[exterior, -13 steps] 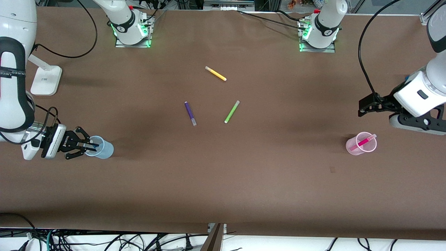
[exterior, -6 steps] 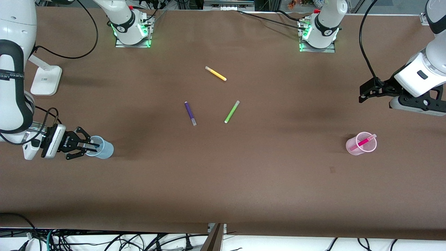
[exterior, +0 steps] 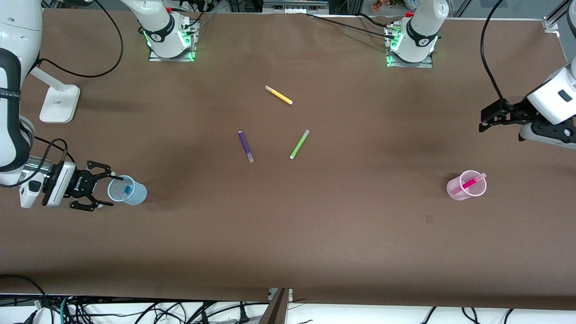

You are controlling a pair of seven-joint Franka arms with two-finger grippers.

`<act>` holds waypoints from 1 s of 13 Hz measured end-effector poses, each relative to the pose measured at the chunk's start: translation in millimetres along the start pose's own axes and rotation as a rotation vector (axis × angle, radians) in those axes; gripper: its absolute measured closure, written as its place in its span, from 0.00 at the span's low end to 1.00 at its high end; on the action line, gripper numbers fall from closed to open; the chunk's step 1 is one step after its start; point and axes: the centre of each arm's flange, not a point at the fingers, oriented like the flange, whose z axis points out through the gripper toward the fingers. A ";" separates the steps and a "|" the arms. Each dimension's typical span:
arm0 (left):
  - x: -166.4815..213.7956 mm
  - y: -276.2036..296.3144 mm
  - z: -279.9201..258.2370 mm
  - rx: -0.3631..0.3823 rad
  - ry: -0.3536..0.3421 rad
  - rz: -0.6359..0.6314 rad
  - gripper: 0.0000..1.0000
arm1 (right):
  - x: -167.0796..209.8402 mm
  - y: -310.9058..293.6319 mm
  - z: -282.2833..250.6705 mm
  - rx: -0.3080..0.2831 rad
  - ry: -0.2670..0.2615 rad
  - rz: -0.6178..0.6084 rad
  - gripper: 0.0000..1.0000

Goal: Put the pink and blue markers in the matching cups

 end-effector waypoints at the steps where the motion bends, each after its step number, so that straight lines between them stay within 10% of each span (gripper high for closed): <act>1: -2.1 -3.5 -2.0 0.001 0.001 0.003 0.00 | 12.3 1.1 -8.0 0.009 -0.008 0.038 0.00; 6: -2.0 1.6 -3.6 0.001 0.002 0.018 0.00 | 91.1 -12.3 -67.1 0.024 -0.221 0.371 0.00; 11: 1.2 19.5 -2.0 -0.002 -0.001 0.046 0.00 | 200.2 -89.9 -114.2 -0.239 -0.557 0.698 0.00; 13: 1.0 19.5 -1.8 -0.003 -0.002 0.040 0.00 | 234.8 -132.8 -121.2 -0.350 -0.612 0.874 0.00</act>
